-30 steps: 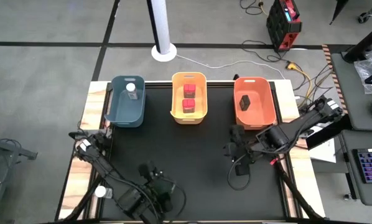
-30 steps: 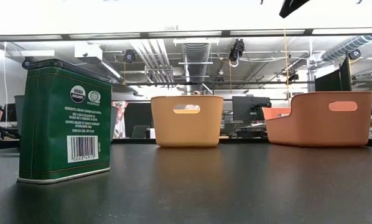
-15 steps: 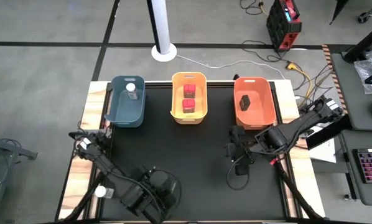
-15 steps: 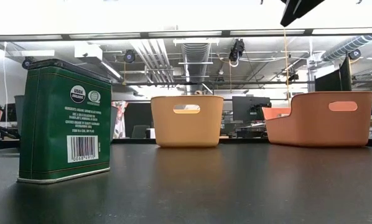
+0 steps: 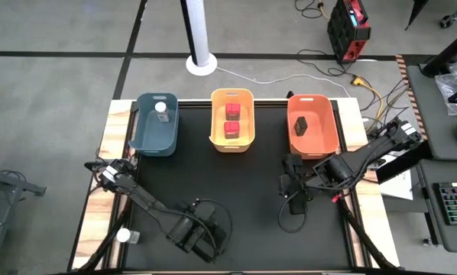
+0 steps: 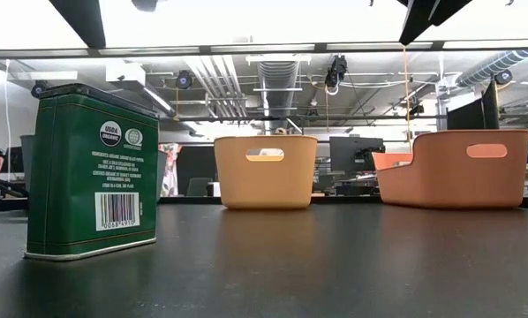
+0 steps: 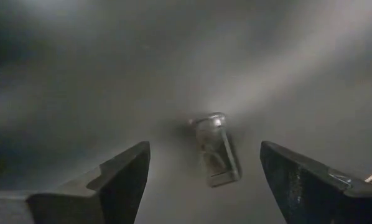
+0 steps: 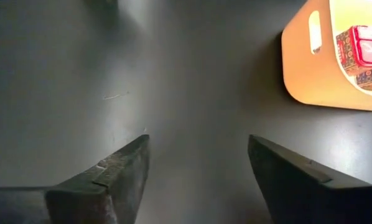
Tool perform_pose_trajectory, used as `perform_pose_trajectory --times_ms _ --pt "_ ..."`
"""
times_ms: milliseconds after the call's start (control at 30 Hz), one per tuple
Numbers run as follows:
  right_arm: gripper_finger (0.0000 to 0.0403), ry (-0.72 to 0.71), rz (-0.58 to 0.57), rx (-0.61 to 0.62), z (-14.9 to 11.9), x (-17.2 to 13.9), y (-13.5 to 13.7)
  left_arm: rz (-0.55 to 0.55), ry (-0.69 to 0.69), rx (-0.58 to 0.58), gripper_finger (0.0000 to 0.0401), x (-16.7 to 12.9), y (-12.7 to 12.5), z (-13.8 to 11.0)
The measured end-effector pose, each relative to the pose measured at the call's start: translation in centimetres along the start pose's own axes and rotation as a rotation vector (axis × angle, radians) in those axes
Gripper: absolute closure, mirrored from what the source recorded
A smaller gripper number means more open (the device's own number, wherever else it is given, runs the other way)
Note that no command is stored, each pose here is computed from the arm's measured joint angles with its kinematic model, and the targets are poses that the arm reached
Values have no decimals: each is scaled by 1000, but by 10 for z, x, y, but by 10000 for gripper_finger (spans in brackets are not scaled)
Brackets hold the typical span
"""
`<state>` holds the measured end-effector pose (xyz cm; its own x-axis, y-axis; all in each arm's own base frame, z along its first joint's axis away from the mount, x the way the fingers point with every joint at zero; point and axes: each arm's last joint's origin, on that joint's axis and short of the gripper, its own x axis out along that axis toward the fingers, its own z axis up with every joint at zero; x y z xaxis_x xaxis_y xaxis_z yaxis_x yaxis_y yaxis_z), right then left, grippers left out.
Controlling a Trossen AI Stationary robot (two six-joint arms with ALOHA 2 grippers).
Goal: Sort spices by type
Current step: Put the black seasoning can into the orange bin
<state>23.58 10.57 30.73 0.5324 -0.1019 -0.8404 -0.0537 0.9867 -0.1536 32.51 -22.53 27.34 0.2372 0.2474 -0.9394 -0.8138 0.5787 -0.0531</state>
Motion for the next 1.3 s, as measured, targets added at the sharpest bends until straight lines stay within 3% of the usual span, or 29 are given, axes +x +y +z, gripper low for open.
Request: perform_pose_trajectory --times_ms 433,633,833,1300 --pt "86 13 -4 8 -1 0 0 -64 70 -6 101 37 -6 -12" --pt "81 14 -4 13 -2 0 0 -59 73 0 101 51 -4 -16" --pt "93 15 -4 13 -2 1 0 -136 80 42 106 65 -10 -21" --pt "95 9 -3 15 -3 2 0 -119 86 78 241 72 -9 -21"
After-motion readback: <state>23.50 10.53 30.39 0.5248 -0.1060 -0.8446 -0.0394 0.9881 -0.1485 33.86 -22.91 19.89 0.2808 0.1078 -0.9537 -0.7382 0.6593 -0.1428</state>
